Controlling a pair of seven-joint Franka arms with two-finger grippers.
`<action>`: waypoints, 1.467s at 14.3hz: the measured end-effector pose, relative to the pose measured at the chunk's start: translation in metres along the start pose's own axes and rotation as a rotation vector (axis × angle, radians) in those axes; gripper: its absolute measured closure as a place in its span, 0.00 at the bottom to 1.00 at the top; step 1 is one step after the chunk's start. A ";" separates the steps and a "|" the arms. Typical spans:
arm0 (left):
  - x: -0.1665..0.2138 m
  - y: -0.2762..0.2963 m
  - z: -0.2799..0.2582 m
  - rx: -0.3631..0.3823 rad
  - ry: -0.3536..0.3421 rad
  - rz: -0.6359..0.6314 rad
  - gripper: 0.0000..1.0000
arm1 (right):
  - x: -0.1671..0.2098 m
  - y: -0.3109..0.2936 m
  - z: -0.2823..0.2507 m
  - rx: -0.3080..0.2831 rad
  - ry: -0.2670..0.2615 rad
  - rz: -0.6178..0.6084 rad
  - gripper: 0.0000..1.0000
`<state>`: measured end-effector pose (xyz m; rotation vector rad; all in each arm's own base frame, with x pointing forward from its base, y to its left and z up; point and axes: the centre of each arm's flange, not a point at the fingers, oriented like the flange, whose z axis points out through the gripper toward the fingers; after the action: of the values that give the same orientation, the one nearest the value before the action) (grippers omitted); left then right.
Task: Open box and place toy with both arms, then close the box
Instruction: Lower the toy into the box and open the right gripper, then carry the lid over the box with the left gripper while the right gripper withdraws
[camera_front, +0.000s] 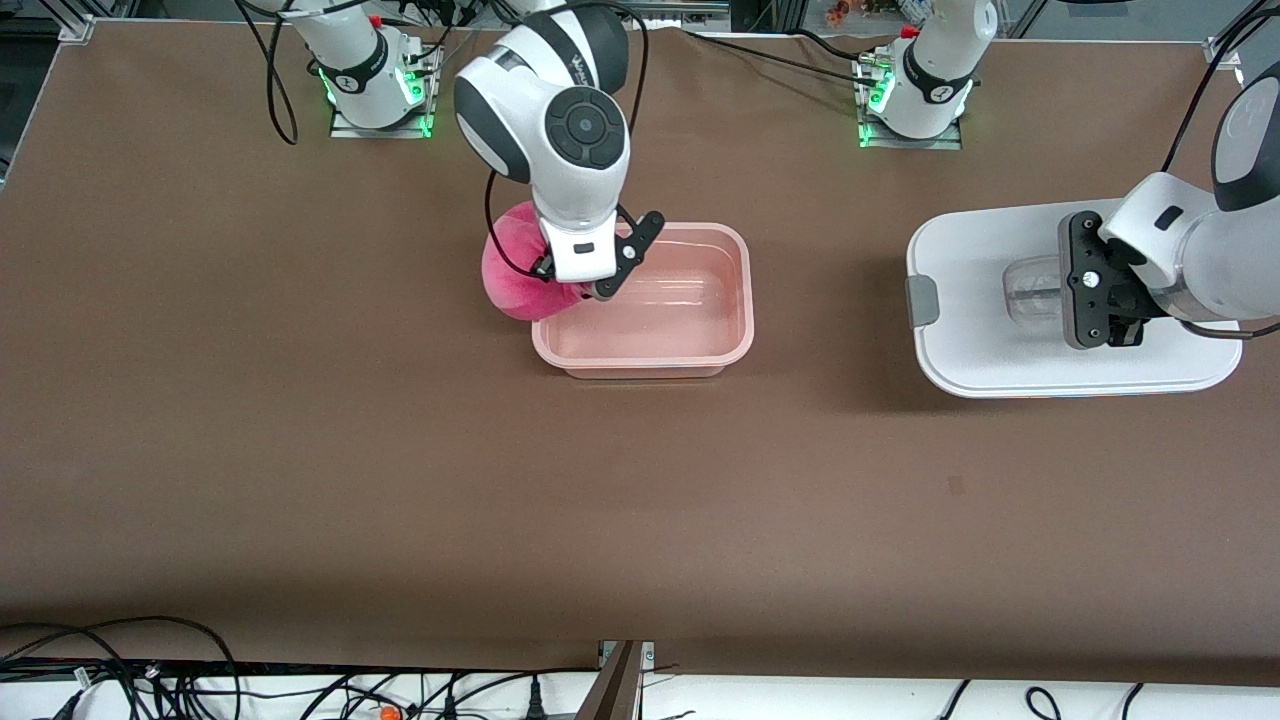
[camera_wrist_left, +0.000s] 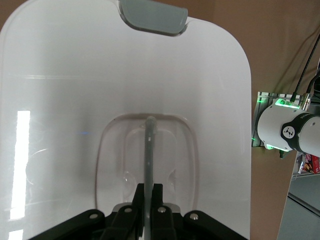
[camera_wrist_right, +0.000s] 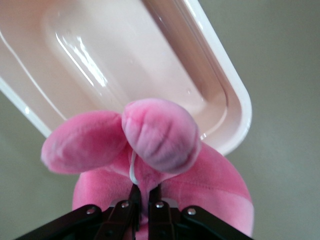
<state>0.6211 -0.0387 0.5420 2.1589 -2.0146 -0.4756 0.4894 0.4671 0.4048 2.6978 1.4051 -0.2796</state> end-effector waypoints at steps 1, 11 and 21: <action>0.000 0.000 0.000 0.000 0.000 0.000 0.92 | 0.006 -0.007 0.003 -0.001 0.014 0.029 0.85; 0.000 0.000 0.000 -0.001 0.000 0.000 0.92 | -0.007 -0.035 -0.085 -0.025 0.027 0.245 0.00; 0.076 0.015 0.001 -0.030 0.039 0.138 0.92 | -0.091 0.189 -0.093 0.021 0.022 0.603 0.00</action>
<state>0.6101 -0.1147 0.5367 1.9793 -2.1038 -0.4379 0.6041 0.3006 0.5134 2.9768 0.5360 -0.2111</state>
